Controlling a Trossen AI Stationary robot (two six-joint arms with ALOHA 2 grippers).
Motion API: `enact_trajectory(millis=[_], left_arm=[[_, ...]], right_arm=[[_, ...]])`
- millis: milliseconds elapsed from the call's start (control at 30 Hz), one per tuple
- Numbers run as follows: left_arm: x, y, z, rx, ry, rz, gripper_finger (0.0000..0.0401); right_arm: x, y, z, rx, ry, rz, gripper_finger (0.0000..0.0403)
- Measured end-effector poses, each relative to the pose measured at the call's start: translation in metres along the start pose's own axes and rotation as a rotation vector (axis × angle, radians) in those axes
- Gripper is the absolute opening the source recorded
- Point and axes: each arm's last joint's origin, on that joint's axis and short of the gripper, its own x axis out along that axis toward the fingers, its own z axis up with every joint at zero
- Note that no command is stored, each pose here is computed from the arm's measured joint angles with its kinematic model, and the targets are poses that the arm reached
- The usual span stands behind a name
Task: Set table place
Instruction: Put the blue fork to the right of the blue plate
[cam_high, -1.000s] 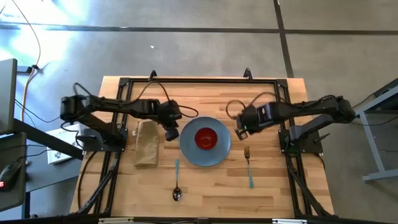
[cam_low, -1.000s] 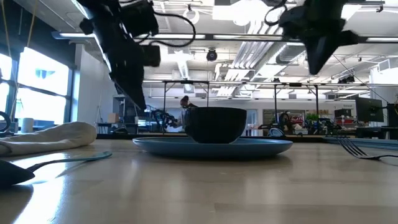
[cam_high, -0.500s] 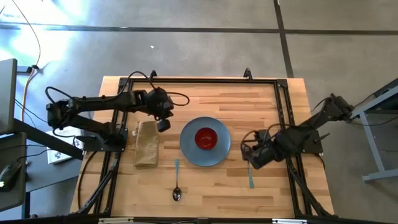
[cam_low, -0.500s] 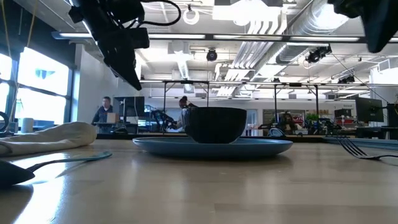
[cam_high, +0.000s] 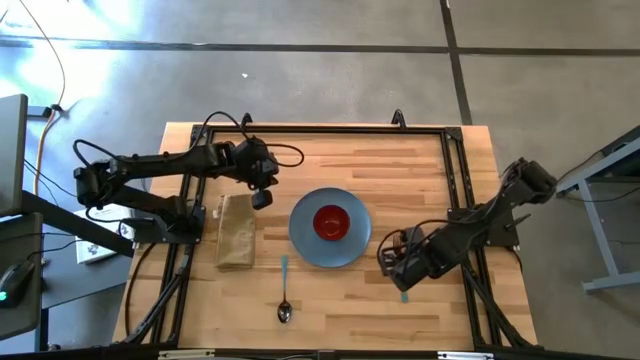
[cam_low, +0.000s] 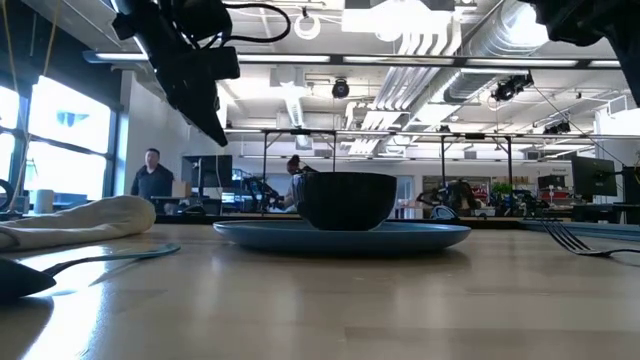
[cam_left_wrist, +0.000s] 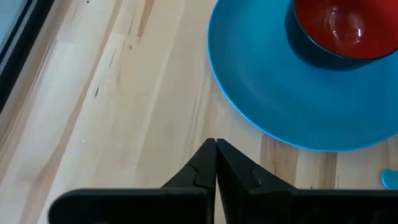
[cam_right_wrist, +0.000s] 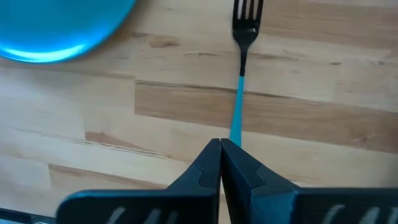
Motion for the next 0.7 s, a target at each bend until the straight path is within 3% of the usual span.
enact_trajectory(millis=[433,700], left_arm=[[0.000,0.000,0.000,0.001,0.000,-0.001,0.0000],[0.000,0.000,0.000,0.001,0.000,-0.001,0.0000]], right_arm=[[0.007,0.001,0.000,0.023,-0.035,-0.015,0.0127],[0.048,-0.005,-0.003,0.073,-0.016,-0.024,0.0161]])
